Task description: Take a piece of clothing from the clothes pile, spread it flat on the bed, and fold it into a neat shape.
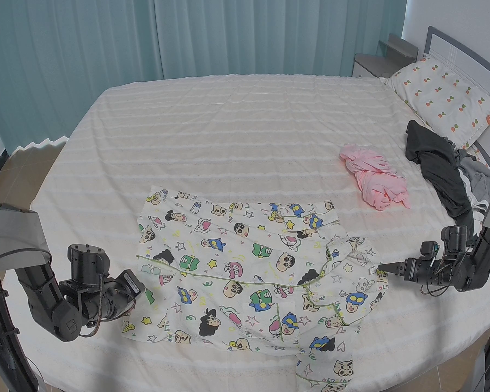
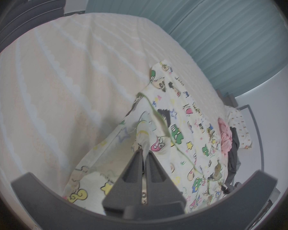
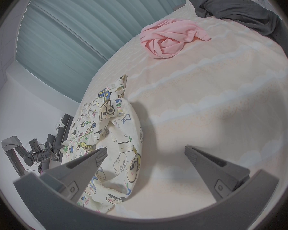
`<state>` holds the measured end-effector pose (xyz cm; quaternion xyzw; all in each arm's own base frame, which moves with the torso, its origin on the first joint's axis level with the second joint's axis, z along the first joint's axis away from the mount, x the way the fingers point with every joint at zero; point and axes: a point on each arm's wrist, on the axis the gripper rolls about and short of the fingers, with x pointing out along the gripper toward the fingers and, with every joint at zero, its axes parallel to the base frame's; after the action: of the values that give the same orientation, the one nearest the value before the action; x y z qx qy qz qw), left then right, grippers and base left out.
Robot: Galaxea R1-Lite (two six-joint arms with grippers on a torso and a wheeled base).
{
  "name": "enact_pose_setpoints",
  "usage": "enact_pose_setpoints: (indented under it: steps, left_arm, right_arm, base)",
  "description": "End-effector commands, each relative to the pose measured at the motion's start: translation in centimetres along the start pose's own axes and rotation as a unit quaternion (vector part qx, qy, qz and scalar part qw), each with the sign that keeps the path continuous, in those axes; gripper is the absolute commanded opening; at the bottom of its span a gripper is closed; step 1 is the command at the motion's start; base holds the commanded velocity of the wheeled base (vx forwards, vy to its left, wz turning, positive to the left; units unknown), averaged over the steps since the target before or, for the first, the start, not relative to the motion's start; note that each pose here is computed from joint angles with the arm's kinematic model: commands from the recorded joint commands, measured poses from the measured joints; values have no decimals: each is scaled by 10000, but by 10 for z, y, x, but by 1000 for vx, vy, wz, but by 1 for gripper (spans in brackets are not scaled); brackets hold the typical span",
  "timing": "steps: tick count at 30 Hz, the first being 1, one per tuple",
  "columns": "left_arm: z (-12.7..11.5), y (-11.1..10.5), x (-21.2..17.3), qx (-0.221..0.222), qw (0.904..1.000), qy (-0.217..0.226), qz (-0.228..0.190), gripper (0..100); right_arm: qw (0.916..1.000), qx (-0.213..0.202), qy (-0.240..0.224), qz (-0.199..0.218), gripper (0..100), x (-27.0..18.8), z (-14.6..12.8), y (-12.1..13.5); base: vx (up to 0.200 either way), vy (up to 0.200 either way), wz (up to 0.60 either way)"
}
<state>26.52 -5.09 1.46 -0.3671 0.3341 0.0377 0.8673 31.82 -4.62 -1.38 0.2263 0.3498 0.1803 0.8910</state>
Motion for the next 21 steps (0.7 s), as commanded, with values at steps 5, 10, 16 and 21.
enact_pose_setpoints:
  steps: [5,10,16,21]
  left_arm:
    - [21,11,4,-137,9979,-611,-182,0]
    - [26,21,11,-111,9968,-780,-140,0]
    - [25,28,21,-72,9962,-847,-179,0]
    - [27,29,22,-74,9952,-946,-244,0]
  right_arm:
    - [10000,-4,-1,4,100,0,0,0]
    - [10000,0,5,3,100,0,0,0]
    - [10000,0,5,3,100,0,0,0]
    - [10000,0,5,3,100,0,0,0]
  base:
    - [0,0,0]
    - [0,0,0]
    - [0,0,0]
    - [0,0,0]
